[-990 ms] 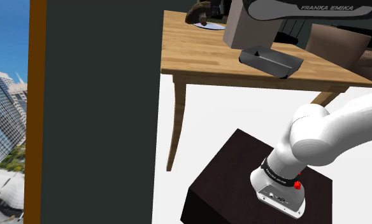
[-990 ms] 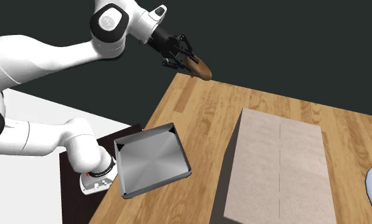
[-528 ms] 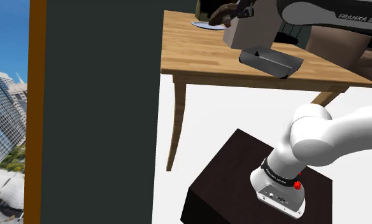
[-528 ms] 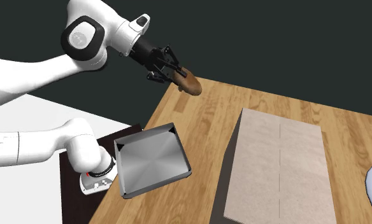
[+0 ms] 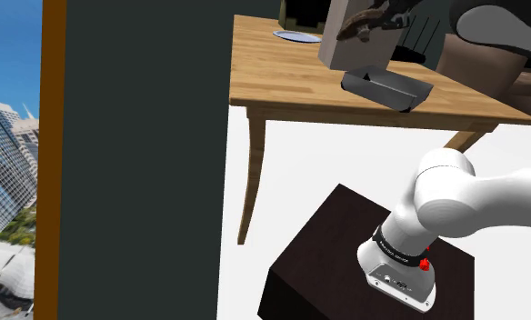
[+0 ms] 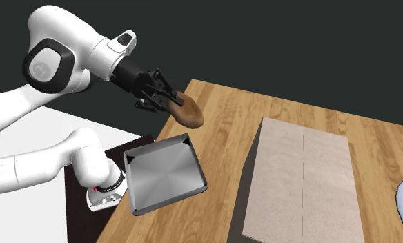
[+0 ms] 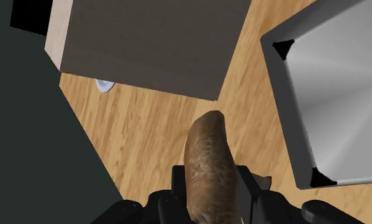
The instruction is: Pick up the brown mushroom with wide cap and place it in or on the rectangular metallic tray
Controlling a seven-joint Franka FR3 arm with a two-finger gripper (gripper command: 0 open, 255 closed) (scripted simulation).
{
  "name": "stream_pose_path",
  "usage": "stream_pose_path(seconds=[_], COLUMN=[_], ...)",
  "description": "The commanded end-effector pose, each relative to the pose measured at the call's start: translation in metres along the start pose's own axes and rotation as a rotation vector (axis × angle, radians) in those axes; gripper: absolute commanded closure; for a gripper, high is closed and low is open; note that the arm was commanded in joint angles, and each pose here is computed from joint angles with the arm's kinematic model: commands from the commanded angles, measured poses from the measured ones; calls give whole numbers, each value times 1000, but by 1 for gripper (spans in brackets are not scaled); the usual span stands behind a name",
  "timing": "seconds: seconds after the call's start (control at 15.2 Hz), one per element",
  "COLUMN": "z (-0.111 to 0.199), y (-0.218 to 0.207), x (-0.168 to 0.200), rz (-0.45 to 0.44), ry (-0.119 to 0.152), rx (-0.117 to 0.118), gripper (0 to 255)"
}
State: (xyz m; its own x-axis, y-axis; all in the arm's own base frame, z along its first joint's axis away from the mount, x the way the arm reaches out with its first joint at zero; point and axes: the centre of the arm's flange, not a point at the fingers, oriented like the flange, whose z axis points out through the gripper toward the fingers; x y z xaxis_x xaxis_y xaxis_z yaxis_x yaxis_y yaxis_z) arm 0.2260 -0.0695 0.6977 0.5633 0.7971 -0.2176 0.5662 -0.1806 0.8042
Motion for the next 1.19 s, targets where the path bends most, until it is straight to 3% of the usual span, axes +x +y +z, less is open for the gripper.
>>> stream_pose_path(seconds=[0.0, 0.59, 1.12], z=[-4, -26, -3], y=[-11, -47, -81], x=[-24, -129, -119], rz=[-1, -1, -1], ry=[1, 1, 1], rx=[0, 0, 0], gripper=[255, 255, 255])
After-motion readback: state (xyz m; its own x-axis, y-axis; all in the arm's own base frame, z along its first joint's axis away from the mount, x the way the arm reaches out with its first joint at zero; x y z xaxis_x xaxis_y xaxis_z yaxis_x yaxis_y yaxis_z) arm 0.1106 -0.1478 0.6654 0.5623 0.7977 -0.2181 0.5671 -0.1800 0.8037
